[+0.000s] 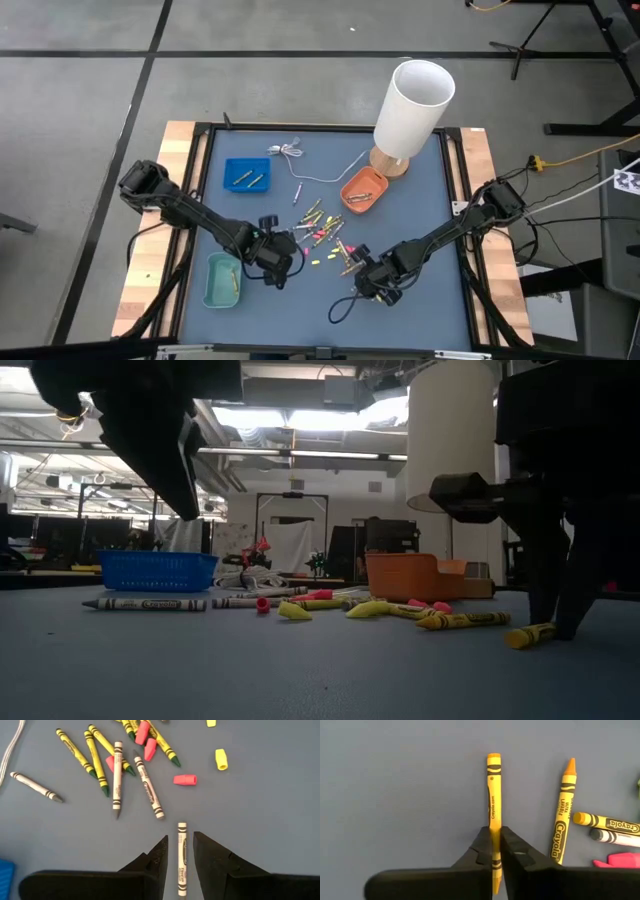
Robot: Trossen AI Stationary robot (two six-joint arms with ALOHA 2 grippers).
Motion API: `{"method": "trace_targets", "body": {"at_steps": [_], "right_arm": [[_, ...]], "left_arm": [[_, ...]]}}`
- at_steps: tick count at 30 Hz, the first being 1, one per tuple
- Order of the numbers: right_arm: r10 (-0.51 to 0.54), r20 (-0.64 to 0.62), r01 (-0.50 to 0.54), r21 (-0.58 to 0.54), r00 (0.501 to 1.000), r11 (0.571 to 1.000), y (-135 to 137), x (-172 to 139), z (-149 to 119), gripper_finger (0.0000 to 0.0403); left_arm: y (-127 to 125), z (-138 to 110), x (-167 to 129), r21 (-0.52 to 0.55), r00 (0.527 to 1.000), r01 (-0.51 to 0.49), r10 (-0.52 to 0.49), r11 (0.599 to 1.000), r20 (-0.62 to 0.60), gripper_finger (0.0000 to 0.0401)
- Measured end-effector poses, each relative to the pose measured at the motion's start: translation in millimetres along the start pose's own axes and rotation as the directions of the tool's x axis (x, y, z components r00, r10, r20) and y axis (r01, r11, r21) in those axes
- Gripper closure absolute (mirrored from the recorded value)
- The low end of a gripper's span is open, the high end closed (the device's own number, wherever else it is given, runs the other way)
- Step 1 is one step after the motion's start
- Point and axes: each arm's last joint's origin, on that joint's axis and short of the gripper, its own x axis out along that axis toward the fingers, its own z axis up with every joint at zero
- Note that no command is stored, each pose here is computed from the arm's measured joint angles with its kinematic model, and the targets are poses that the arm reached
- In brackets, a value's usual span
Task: Sort crayons
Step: Put the yellow crayon into the green bin
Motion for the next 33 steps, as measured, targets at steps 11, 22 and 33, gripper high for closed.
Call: {"method": "trace_targets", "body": {"at_steps": [11,22,33], "right_arm": [[-0.064,0.042,0.062,0.053,0.997,0.997,-6,-8,16,0.0389],[-0.264,0.06,0.262,0.044,0.963,0.964,-16,-24,35,0.0386],[-0.588,0.01,0.588,0.009,0.809,0.809,-40,-30,36,0.0384]], "left_arm": [[-4,3,-1,-0.012,0.999,0.044,-0.044,0.999,0.028,0.0325],[-9,10,-1,-0.031,0.989,0.124,-0.121,0.992,0.081,0.0258],[-8,22,-1,-0.081,0.974,0.117,-0.098,0.99,0.205,0.0236]]}}
